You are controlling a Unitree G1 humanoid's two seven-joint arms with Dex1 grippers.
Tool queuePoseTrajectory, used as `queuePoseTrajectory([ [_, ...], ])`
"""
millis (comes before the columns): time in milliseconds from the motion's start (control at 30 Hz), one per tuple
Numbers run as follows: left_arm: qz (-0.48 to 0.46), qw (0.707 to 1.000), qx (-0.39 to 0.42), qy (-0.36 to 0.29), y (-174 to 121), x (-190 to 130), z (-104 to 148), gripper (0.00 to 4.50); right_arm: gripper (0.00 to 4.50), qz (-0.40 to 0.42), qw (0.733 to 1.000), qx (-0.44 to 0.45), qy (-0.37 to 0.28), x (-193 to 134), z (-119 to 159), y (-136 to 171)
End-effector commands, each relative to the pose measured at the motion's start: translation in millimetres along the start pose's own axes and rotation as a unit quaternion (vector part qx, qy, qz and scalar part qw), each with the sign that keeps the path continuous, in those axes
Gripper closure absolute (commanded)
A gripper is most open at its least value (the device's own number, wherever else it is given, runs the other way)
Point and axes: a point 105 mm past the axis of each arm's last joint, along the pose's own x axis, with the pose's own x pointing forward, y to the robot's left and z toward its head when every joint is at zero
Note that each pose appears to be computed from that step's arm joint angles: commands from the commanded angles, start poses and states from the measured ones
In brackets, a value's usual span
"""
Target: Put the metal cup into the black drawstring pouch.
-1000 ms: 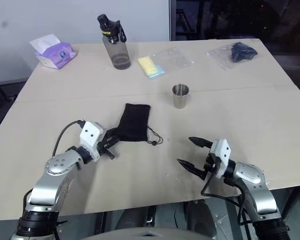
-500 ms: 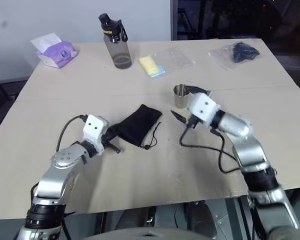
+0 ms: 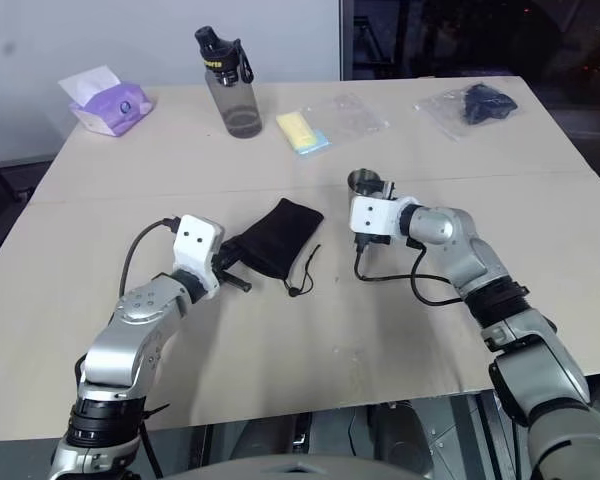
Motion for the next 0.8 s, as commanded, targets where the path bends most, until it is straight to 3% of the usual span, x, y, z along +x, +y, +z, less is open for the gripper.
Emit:
queuePoseTrajectory([
  [33,0.018,0.999,0.014,-0.026,6,-8,15,4.50,2.06,0.018,0.999,-0.029,0.007,-8,-1,-2],
  [200,0.024,1.000,0.008,-0.018,8,-8,14,4.50,4.47,0.017,0.999,-0.023,0.015,-17,-4,-3],
  [367,0.011,1.000,0.002,-0.013,2,-4,20,4.50,4.47,0.016,0.998,0.048,-0.031,-30,10,0],
  [433,-0.006,0.999,-0.038,-0.017,-2,-4,29,4.50,4.47,0.005,0.987,0.127,-0.098,-39,39,-6],
  [567,-0.024,0.996,-0.082,-0.017,-3,0,47,4.50,4.47,0.050,0.934,0.254,-0.246,-65,105,-4],
  [733,-0.039,0.994,-0.099,-0.008,-8,7,59,4.50,4.47,0.160,0.890,0.313,-0.290,-78,136,26],
  [800,-0.052,0.993,-0.108,-0.003,-13,9,63,4.50,4.47,0.179,0.892,0.314,-0.272,-73,135,38],
])
